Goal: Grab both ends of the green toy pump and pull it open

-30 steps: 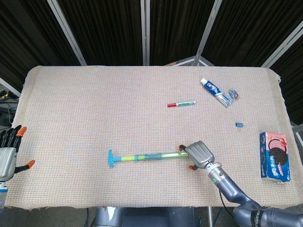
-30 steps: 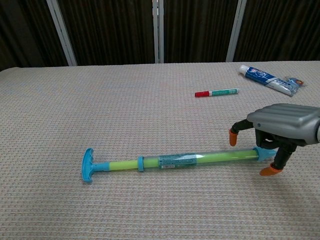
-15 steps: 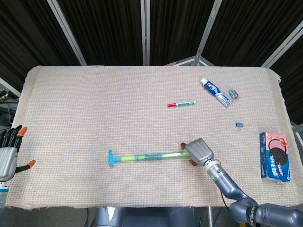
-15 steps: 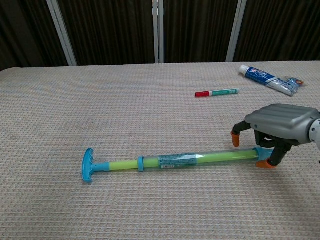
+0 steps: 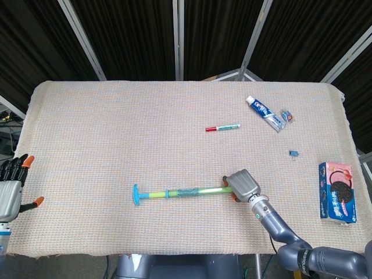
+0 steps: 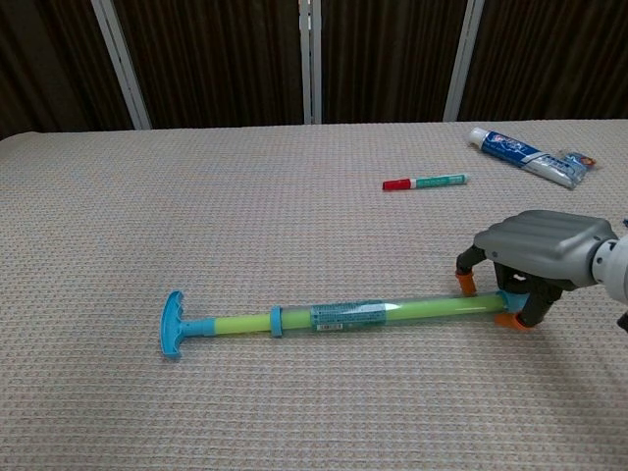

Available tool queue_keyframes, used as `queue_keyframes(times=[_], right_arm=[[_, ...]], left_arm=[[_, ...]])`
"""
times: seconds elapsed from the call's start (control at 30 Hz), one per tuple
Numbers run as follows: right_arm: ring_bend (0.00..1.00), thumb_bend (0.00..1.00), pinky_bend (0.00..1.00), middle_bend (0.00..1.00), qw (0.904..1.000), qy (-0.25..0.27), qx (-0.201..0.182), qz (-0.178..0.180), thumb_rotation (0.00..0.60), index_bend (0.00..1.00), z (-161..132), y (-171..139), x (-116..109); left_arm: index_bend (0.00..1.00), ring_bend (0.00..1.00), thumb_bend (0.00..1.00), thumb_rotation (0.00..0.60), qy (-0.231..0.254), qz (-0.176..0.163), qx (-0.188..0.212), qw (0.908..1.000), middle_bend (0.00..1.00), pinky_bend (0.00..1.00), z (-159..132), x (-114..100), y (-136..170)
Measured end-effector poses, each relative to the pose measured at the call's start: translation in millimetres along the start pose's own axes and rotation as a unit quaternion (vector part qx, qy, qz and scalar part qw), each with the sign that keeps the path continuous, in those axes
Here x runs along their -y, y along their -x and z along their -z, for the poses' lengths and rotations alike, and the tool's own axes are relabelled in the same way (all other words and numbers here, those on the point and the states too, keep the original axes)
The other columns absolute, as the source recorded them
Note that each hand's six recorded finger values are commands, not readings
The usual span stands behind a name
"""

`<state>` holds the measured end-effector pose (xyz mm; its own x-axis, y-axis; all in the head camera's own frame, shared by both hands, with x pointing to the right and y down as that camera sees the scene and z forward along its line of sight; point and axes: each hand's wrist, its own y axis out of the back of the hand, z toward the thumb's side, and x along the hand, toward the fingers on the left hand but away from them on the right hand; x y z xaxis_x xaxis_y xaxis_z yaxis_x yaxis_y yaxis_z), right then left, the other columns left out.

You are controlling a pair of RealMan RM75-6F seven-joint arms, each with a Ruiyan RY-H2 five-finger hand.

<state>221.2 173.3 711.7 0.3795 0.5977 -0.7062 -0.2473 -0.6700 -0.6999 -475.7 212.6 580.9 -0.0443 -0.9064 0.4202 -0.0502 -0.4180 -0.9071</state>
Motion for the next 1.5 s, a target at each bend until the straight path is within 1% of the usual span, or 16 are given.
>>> queue_keyframes(times=[0.1,0.17,0.2,0.23,0.27,0.33,0.43,0.5,0.63,0.8,0.9,1.0,1.17,1.3,1.4,1.5], right_arm=[[1.00,0.38,1.00,0.99,0.9999,0.010,0.002,0.000,0.600,0.61,0.2,-0.3,0.0],[1.00,0.39,1.00,0.99,0.9998,0.020,0.004,0.000,0.600,0.61,0.8,-0.8,-0.6],[1.00,0.40,1.00,0.99,0.9996,0.028,0.006,-0.001,0.600,0.62,1.3,-1.4,-0.9],[1.00,0.40,1.00,0.99,0.9994,0.034,0.008,-0.001,0.600,0.62,1.7,-2.0,-1.1],[1.00,0.41,1.00,0.99,0.9991,0.042,0.010,-0.003,0.600,0.62,2.1,-2.6,-1.3],[1.00,0.43,1.00,0.99,0.9981,0.059,0.016,-0.007,0.600,0.63,3.0,-4.1,-1.4],[1.00,0.44,1.00,0.99,0.9959,0.085,0.026,-0.014,0.600,0.64,3.5,-6.5,-1.7],[1.00,0.45,1.00,0.99,0.9940,0.103,0.034,-0.018,0.600,0.64,3.3,-8.1,-2.2],[1.00,0.45,1.00,0.99,0.9895,0.133,0.049,-0.028,0.600,0.64,1.8,-10.5,-3.9],[1.00,0.46,1.00,0.99,0.9810,0.176,0.070,-0.043,0.600,0.64,-0.3,-11.8,-7.2],[1.00,0.46,1.00,0.99,0.9783,0.186,0.077,-0.048,0.600,0.64,-1.5,-11.2,-11.2],[1.00,0.46,1.00,0.99,0.9786,0.184,0.079,-0.048,0.600,0.64,-1.4,-10.3,-15.0],[1.00,0.46,1.00,0.99,0.9796,0.179,0.080,-0.046,0.600,0.64,-0.8,-10.2,-15.0],[1.00,0.46,1.00,0.99,0.9817,0.168,0.077,-0.044,0.600,0.65,-1.6,-10.3,-13.8],[1.00,0.46,1.00,0.99,0.9828,0.163,0.075,-0.042,0.600,0.65,-2.5,-10.3,-12.7],[1.00,0.46,1.00,0.99,0.9840,0.157,0.074,-0.039,0.600,0.65,-2.7,-9.7,-11.8]], left_arm=[[0.00,0.00,0.00,0.600,-0.001,0.004,0.002,1.0000,0.00,0.00,-1.1,2.1,-0.7],[0.00,0.09,0.00,0.600,-0.002,0.008,0.004,1.0000,0.09,0.06,-2.9,4.2,-1.7],[0.00,0.21,0.00,0.600,0.000,0.011,0.007,0.9999,0.21,0.18,-5.5,5.7,-2.8],[0.00,0.35,0.00,0.600,0.001,0.012,0.011,0.9999,0.35,0.34,-8.5,6.5,-4.0],[0.01,0.44,0.00,0.600,0.003,0.012,0.016,0.9998,0.43,0.45,-12.0,7.1,-5.3],[0.09,0.62,0.00,0.600,0.007,0.013,0.035,0.9993,0.61,0.69,-23.8,9.4,-9.5],[0.24,0.75,0.03,0.600,0.010,0.020,0.077,0.9967,0.76,0.88,-49.6,14.8,-18.8],[0.30,0.78,0.09,0.600,0.009,0.027,0.107,0.9938,0.80,0.93,-69.6,19.7,-25.1],[0.34,0.81,0.17,0.600,0.000,0.044,0.154,0.9870,0.82,0.97,-105.5,30.2,-33.9],[0.37,0.81,0.20,0.600,-0.004,0.082,0.215,0.9731,0.83,0.99,-161.3,51.0,-41.2],[0.37,0.81,0.23,0.600,0.001,0.098,0.239,0.9662,0.83,1.00,-191.0,61.2,-43.5],[0.37,0.81,0.23,0.600,0.010,0.105,0.251,0.9623,0.83,1.00,-211.8,68.4,-45.1],[0.37,0.81,0.23,0.600,0.011,0.108,0.263,0.9588,0.83,1.00,-232.7,77.3,-47.2],[0.37,0.81,0.23,0.600,0.011,0.100,0.267,0.9585,0.83,1.00,-242.6,82.6,-49.6],[0.38,0.81,0.26,0.600,0.008,0.097,0.265,0.9593,0.83,1.00,-245.4,86.7,-52.3],[0.38,0.81,0.29,0.600,0.010,0.105,0.261,0.9596,0.83,1.00,-247.3,93.1,-54.0]])
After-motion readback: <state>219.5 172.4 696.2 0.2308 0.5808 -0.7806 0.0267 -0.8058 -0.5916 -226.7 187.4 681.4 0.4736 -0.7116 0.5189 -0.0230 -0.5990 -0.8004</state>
